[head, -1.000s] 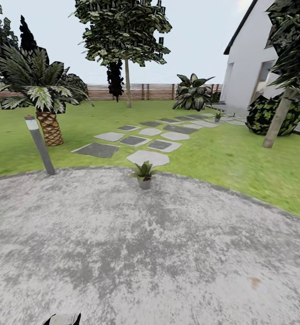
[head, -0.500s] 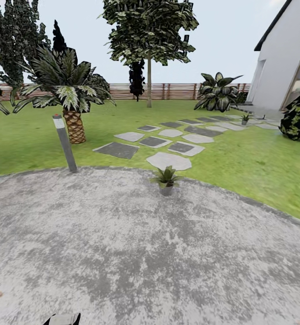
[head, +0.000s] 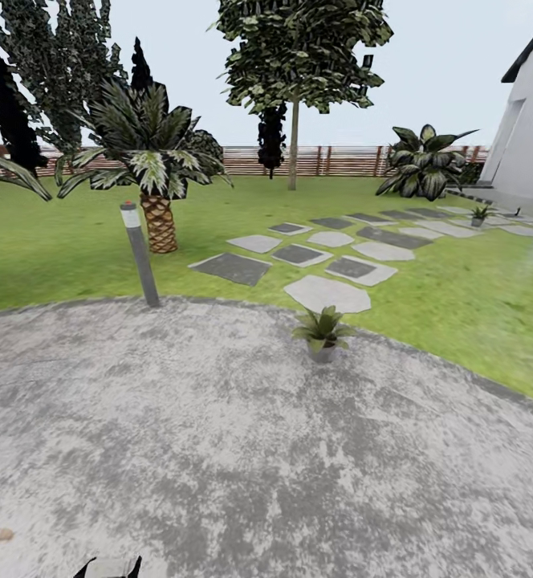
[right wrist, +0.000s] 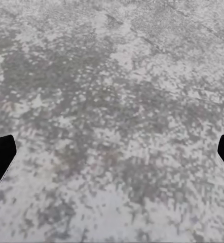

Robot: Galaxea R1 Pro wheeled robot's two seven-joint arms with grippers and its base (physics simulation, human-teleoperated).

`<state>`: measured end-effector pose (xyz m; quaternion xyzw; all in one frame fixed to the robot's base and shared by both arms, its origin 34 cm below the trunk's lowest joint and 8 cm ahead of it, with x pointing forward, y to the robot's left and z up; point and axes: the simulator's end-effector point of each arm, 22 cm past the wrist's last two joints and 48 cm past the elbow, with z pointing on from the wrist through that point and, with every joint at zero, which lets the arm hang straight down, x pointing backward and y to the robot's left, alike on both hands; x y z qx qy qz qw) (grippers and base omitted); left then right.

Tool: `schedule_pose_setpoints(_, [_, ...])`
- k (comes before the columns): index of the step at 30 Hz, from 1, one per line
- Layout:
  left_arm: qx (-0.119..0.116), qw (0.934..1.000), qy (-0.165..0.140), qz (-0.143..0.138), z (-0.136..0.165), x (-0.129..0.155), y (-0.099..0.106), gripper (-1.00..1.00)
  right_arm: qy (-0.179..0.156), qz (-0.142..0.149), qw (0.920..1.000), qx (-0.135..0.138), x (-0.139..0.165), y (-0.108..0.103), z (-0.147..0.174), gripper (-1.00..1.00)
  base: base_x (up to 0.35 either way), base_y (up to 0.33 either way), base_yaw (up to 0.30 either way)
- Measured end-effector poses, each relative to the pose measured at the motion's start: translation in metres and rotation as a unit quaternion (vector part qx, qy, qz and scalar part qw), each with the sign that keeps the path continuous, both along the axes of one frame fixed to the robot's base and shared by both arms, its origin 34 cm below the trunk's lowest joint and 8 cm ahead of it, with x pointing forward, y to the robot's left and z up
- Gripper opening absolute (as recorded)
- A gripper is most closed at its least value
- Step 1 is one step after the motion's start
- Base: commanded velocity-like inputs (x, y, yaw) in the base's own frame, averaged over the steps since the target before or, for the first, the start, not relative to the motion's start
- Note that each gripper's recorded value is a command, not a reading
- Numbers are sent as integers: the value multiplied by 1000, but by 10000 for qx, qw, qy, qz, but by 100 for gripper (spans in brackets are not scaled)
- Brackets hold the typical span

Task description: Pick up the pesticide atomizer in the garden and spray insectifuge to fully cover both potted plants in the garden.

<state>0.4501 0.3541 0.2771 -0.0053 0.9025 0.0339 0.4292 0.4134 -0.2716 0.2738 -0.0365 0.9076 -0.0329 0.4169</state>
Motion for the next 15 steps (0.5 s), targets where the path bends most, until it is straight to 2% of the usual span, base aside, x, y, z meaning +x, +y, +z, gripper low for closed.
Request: schedule_pose_setpoints(15, [-22, 10000, 7, -58, 0, 0, -2, 100, 9, 16, 10000, -21, 0, -2, 0, 100, 336, 89, 2])
